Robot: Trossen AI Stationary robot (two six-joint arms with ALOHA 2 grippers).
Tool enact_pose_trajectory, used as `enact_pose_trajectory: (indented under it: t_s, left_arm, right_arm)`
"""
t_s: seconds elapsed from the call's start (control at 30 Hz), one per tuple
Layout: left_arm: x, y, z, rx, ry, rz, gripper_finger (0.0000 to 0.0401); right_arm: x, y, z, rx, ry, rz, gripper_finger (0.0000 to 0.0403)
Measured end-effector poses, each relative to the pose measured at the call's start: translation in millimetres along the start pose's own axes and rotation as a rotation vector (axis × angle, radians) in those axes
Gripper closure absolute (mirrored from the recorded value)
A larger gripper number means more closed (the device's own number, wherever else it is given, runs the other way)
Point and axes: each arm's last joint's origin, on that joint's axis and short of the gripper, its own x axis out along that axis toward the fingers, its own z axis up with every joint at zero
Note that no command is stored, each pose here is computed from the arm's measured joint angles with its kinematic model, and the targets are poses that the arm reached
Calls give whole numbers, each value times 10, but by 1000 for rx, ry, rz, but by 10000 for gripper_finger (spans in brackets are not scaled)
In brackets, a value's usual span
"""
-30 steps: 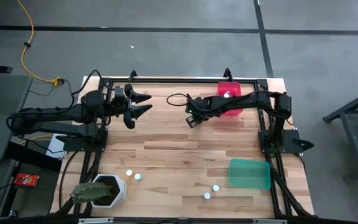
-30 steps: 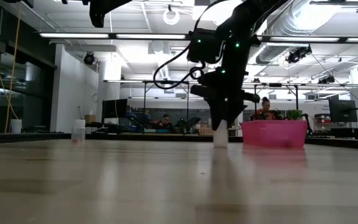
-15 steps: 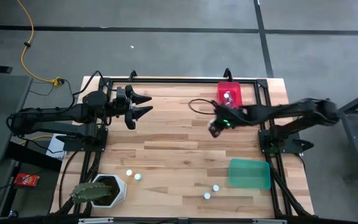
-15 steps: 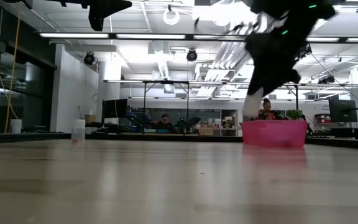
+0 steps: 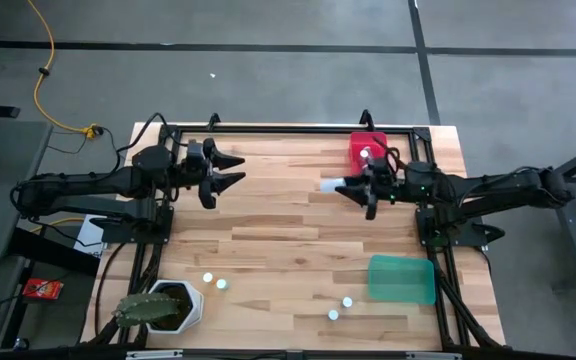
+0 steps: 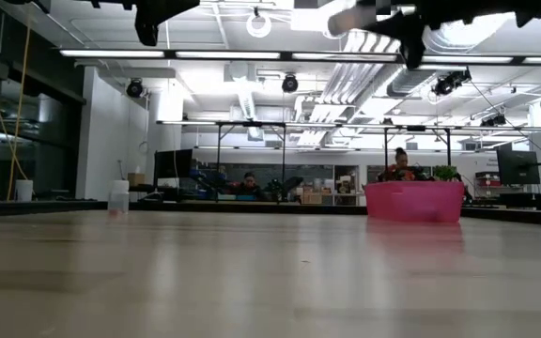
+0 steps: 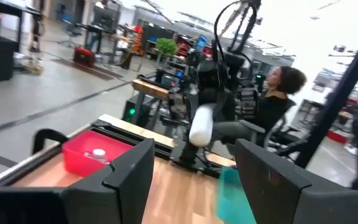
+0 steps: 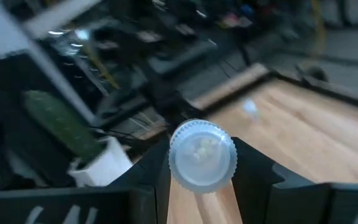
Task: Pick and place medicine bottles into bin by pill shape (circle, oval)
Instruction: Put the white tablet bottle into the green bin
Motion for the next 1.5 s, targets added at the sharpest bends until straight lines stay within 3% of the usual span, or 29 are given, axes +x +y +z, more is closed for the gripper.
enact_pose_trajectory:
  t_s: [0.2,1.1,1.2,1.5]
  left_arm:
    - [0,-38,-13,-3,13,-37,188]
    - [0,-69,-24,-3,19,-55,188]
    - [0,-69,-24,-3,19,-55,188]
    - [0,-68,-24,57,18,-54,188]
  right_arm:
    - [1,39,35,-108,-22,79,295]
    - [1,60,42,-75,6,128,295]
    - [11,124,79,-32,137,158,295]
    - [-108,732,-91,114,800,111,295]
